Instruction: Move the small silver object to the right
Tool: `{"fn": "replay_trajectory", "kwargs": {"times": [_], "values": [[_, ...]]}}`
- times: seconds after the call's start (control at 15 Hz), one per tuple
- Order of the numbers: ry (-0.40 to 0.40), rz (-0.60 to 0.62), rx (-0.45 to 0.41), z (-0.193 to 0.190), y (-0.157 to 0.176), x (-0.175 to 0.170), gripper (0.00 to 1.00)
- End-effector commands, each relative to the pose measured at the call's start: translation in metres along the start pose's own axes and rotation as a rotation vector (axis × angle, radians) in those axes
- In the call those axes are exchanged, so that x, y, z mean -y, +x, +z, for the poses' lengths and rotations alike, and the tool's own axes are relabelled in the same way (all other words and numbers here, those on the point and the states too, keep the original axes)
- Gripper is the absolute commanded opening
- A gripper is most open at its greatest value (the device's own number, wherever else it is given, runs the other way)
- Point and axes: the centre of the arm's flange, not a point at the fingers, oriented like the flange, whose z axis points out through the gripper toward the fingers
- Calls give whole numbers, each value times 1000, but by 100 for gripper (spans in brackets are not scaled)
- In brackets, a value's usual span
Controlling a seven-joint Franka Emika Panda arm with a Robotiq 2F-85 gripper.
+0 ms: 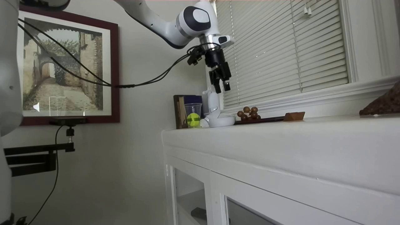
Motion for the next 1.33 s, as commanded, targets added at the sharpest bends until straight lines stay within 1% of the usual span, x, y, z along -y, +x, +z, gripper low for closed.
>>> {"fn": "replay_trajectory", "kwargs": {"times": [0.0,0.13,0.47,0.53,0.6,0.67,0.73,0.87,1.0,1.07,1.2,1.27], "values": [[-72,51,29,6,7,2,100],[-95,79,22,13,10,2,100],[-140,112,53,31,15,2,100],[-142,119,56,35,16,3,96],[-142,121,64,38,17,4,84],[-143,127,66,41,18,5,81],[-143,130,67,43,19,6,73],[-142,140,62,48,22,7,64],[-141,147,57,53,24,7,61],[-142,148,55,56,25,7,65],[-140,140,69,61,26,7,67],[-141,139,75,64,26,7,67]]}}
